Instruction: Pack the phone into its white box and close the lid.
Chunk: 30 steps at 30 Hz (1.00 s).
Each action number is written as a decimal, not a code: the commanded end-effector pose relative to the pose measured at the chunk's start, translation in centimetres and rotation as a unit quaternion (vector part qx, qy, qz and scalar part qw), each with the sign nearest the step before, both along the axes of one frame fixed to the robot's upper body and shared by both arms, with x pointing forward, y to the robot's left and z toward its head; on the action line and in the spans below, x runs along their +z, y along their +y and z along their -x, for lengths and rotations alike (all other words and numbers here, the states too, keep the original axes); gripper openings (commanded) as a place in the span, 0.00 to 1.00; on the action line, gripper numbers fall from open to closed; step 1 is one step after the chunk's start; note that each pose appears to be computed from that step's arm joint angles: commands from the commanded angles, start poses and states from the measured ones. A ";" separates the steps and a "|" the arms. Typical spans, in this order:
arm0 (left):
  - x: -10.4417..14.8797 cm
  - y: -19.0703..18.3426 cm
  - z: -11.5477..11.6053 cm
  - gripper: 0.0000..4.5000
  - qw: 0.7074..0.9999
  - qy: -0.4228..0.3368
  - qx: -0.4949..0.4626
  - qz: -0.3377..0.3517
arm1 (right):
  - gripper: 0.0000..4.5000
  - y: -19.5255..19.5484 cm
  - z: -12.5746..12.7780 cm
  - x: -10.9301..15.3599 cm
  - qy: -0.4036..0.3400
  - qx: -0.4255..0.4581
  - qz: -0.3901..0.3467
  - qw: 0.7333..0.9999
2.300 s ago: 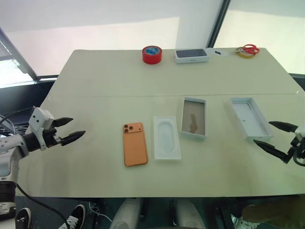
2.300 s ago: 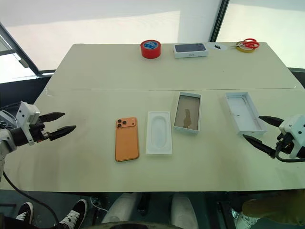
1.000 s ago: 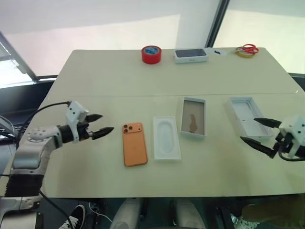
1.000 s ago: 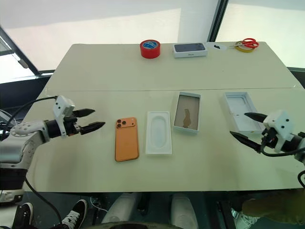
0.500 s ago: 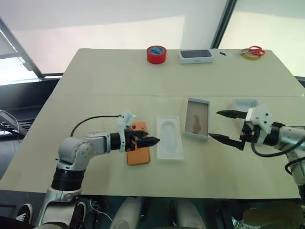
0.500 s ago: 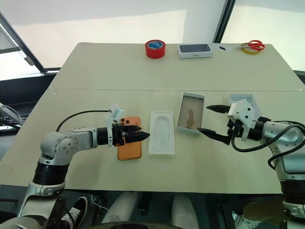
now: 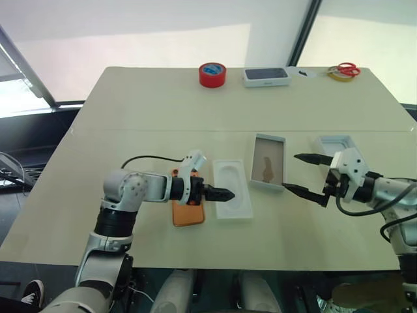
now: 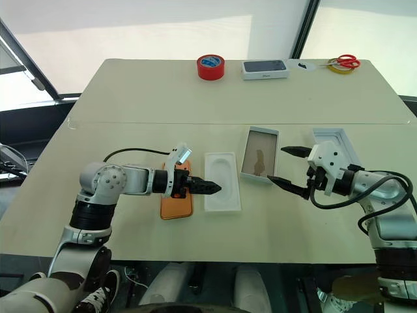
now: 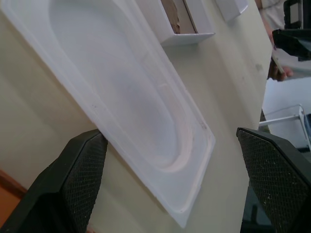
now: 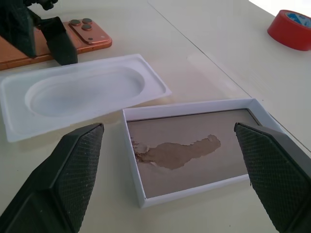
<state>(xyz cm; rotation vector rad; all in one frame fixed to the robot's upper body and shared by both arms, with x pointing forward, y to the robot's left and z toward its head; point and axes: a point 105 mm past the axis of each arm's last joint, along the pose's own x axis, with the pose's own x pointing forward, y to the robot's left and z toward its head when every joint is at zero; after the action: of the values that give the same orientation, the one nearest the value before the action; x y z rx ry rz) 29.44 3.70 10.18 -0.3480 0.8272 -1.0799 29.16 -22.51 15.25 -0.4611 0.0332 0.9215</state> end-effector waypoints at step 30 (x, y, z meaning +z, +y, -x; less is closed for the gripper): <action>6.2 4.8 -4.6 0.00 0.981 -0.029 0.163 0.097 | 0.95 4.8 -3.4 -4.8 0.046 0.013 0.082 0.995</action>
<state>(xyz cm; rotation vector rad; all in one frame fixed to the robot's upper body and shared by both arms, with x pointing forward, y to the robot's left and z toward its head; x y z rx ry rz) 33.88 8.20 15.06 -0.5867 0.6407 -0.8546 32.13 -17.62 10.40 -0.5355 0.1866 0.9751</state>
